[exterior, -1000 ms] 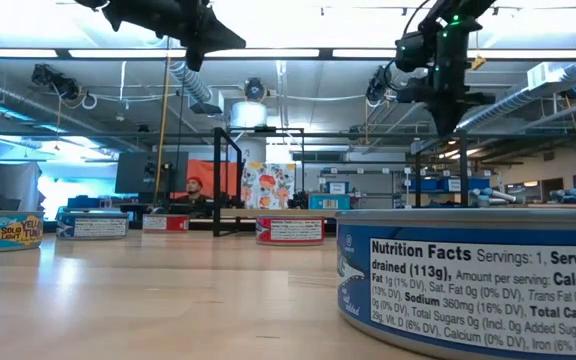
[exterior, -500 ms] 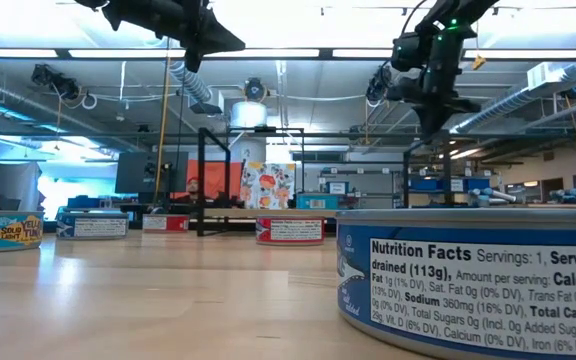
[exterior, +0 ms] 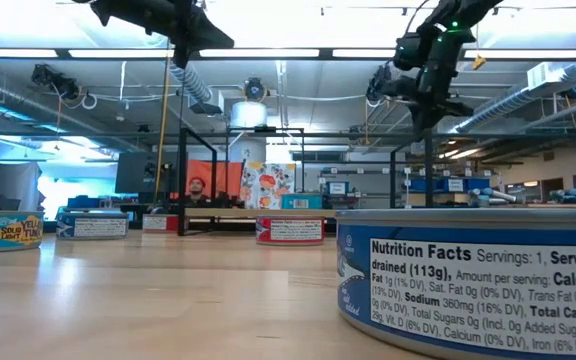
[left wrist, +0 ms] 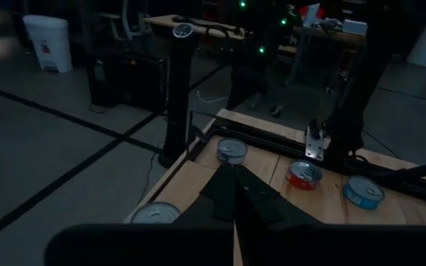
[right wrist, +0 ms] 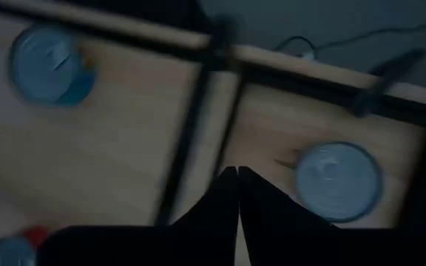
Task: Stack canned seafood by type on shelf
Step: Adjust the red tuna can
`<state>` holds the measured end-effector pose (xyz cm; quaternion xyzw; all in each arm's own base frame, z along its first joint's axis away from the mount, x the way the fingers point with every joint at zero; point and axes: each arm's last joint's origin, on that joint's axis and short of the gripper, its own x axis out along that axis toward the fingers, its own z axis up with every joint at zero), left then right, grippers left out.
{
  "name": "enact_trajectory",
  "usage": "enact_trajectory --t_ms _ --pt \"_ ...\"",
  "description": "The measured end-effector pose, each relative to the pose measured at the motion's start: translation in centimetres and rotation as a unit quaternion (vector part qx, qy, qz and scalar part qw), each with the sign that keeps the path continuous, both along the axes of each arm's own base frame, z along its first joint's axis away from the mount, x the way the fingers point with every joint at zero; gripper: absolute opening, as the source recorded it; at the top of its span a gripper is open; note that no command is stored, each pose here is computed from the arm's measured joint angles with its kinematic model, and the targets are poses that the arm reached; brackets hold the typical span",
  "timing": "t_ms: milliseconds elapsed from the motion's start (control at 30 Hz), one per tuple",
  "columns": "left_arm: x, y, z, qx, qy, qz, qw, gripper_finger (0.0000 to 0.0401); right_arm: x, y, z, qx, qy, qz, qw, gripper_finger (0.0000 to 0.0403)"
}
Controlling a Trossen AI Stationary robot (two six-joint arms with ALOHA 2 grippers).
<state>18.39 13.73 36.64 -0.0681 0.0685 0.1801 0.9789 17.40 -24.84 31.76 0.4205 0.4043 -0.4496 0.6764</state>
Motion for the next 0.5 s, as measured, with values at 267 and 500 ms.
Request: enact_trajectory --t_ms 267,500 --pt "-1.0 -0.3 0.4 -0.001 -0.001 0.01 1.0 0.0 -4.5 -4.1 -2.4 0.061 0.008 -0.123 0.991 0.0058" --pt "-1.1 -0.4 0.5 -0.015 -0.008 0.013 1.0 0.0 -5.6 -6.1 -4.4 0.109 -0.016 -0.192 0.975 0.0081"
